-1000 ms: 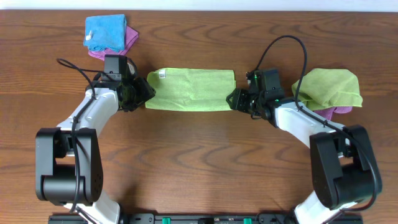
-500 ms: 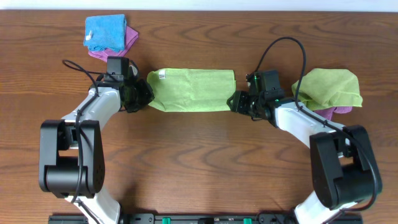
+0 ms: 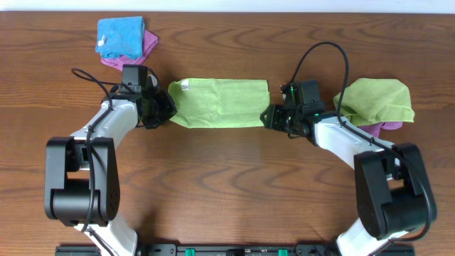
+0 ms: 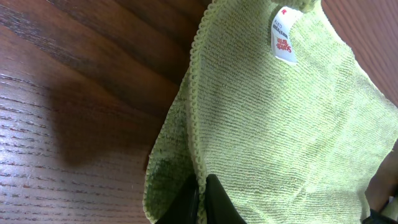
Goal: Fold the cloth
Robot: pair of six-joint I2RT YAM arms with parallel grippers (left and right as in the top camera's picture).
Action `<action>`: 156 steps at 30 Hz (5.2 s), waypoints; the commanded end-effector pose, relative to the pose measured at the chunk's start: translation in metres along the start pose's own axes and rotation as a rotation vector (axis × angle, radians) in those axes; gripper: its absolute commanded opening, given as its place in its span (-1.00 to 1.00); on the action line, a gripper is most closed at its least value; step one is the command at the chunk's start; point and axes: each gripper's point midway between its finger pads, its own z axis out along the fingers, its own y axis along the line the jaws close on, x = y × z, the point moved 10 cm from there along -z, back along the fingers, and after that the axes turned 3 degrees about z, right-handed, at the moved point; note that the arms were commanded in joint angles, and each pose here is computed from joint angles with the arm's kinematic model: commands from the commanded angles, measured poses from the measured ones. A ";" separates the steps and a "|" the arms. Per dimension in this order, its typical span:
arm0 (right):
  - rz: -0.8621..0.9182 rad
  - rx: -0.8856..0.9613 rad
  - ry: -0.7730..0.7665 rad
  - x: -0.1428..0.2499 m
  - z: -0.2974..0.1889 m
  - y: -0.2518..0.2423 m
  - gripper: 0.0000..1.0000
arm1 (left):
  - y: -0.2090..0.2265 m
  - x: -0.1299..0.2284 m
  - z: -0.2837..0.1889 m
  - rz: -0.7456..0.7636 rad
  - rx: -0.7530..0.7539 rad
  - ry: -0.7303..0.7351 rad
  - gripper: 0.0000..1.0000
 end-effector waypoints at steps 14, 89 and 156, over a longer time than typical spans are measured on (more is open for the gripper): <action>-0.006 -0.046 0.035 0.002 0.002 0.001 -0.97 | -0.001 0.004 0.003 0.002 0.020 0.027 -0.88; -0.177 0.119 0.105 0.017 -0.033 -0.007 0.13 | -0.015 0.018 -0.037 0.144 -0.009 0.069 -0.88; -0.162 -0.010 -0.038 0.002 0.006 0.020 -0.97 | -0.015 0.025 0.035 0.168 -0.104 0.086 -0.88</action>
